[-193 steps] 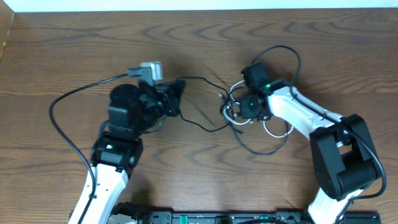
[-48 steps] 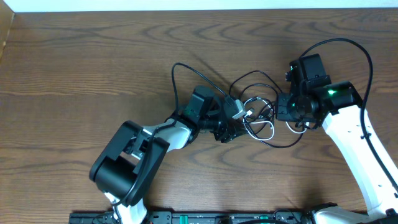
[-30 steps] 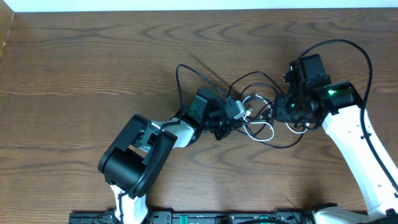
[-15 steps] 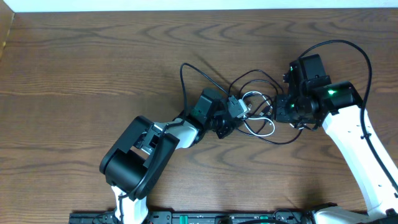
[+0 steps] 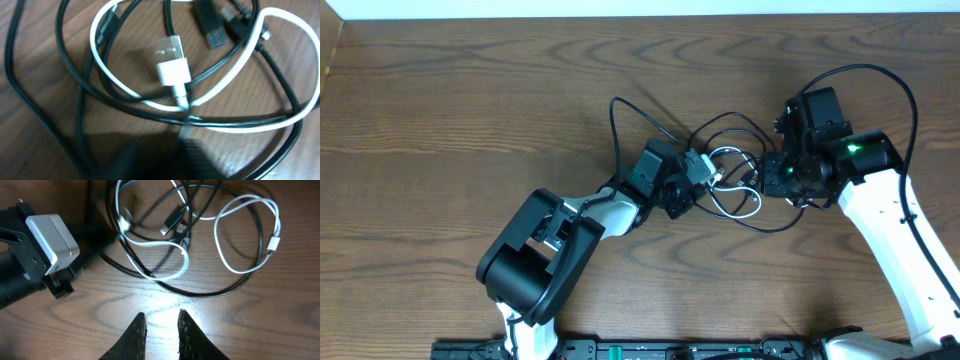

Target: Untangle cables

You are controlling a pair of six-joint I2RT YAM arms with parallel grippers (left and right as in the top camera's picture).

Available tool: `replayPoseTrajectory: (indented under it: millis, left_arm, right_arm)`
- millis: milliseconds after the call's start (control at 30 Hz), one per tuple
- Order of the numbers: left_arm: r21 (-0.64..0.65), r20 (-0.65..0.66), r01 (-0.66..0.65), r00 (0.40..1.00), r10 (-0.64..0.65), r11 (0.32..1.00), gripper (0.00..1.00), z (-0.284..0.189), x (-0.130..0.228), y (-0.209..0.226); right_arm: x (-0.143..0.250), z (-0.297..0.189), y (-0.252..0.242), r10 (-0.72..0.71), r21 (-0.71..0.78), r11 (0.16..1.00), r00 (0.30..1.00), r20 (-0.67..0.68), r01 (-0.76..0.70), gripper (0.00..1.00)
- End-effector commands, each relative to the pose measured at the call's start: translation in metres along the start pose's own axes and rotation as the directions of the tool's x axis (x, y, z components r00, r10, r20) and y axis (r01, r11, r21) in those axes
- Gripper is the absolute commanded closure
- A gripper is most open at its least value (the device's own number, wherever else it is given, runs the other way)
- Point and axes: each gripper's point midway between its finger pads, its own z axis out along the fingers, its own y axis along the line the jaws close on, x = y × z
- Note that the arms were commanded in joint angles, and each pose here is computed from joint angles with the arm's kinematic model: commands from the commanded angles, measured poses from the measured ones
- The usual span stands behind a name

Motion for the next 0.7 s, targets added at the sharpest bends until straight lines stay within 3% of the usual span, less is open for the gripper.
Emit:
replayPoseTrajectory:
  millis: [0,267,500,667]
  left_arm:
    - [-0.072,-0.114,0.044,0.992,-0.052,0.996,0.92,0.004,0.039,0.009]
    - [-0.182,-0.024,0.064,0.997,-0.070,0.981,0.92,-0.011,0.006,0.029]
    - [-0.275,0.150,0.040,0.989,0.002,0.961,0.92,-0.070,-0.066,0.038]
    - [-0.302,0.192,0.039,0.981,0.020,0.953,0.92,-0.106,-0.088,0.034]
  right_arm:
    - [-0.003,-0.008,0.005,-0.023,-0.017,1.000,0.999,0.025,0.024,0.82]
    - [-0.003,-0.008,0.005,-0.024,-0.017,1.000,0.999,0.025,0.024,0.81]
    - [-0.005,-0.008,0.003,-0.018,-0.008,1.000,0.999,0.035,0.018,0.79]
    - [-0.008,-0.008,0.003,-0.005,-0.005,1.000,0.999,0.049,0.005,0.78]
